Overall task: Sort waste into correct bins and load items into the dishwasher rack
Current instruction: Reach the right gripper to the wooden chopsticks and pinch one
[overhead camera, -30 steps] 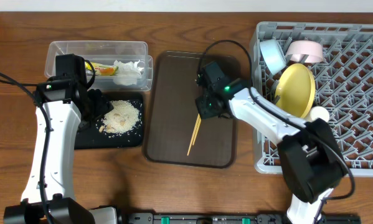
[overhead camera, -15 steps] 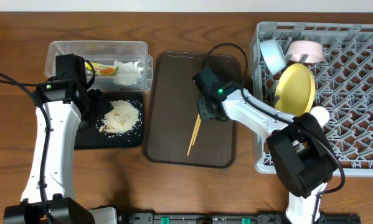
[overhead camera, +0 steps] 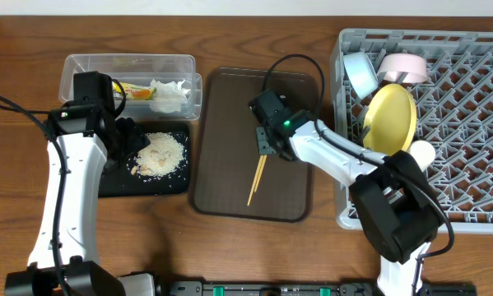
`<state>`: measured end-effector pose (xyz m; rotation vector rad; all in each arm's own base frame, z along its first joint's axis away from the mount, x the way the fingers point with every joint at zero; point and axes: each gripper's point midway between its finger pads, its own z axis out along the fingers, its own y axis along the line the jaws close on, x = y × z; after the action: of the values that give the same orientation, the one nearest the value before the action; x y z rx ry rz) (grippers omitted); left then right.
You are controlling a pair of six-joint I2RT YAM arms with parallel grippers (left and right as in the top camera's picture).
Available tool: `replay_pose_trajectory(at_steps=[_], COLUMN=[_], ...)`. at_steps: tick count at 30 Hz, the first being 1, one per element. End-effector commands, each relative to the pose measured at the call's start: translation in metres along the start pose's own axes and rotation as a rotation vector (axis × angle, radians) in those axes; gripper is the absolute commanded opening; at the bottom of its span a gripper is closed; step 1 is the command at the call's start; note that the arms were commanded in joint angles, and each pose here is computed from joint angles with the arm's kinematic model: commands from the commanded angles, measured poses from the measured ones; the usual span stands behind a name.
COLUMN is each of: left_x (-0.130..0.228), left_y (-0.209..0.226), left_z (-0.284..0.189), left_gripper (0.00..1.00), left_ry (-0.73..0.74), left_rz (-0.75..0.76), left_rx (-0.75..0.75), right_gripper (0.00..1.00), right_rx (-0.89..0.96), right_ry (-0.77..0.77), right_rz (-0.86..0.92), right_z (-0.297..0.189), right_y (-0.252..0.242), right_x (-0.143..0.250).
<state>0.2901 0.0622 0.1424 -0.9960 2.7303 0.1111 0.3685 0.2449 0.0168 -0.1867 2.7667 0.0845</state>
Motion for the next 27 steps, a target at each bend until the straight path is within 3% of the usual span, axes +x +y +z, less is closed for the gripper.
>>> replay_pose_trajectory(at_steps=[1, 27], left_x=[-0.002, -0.002], left_y=[0.004, 0.003], left_z=[-0.002, -0.002], left_gripper=[0.82, 0.82], left_ry=[-0.011, -0.011], left_rz=[-0.013, -0.013], left_rx=[-0.013, -0.013], right_gripper=[0.53, 0.54], right_rx=[0.058, 0.118], right_ry=[-0.018, -0.003], right_rz=[-0.009, 0.014], right_z=[0.003, 0.002], right_y=[-0.002, -0.010], right_x=[0.003, 0.012])
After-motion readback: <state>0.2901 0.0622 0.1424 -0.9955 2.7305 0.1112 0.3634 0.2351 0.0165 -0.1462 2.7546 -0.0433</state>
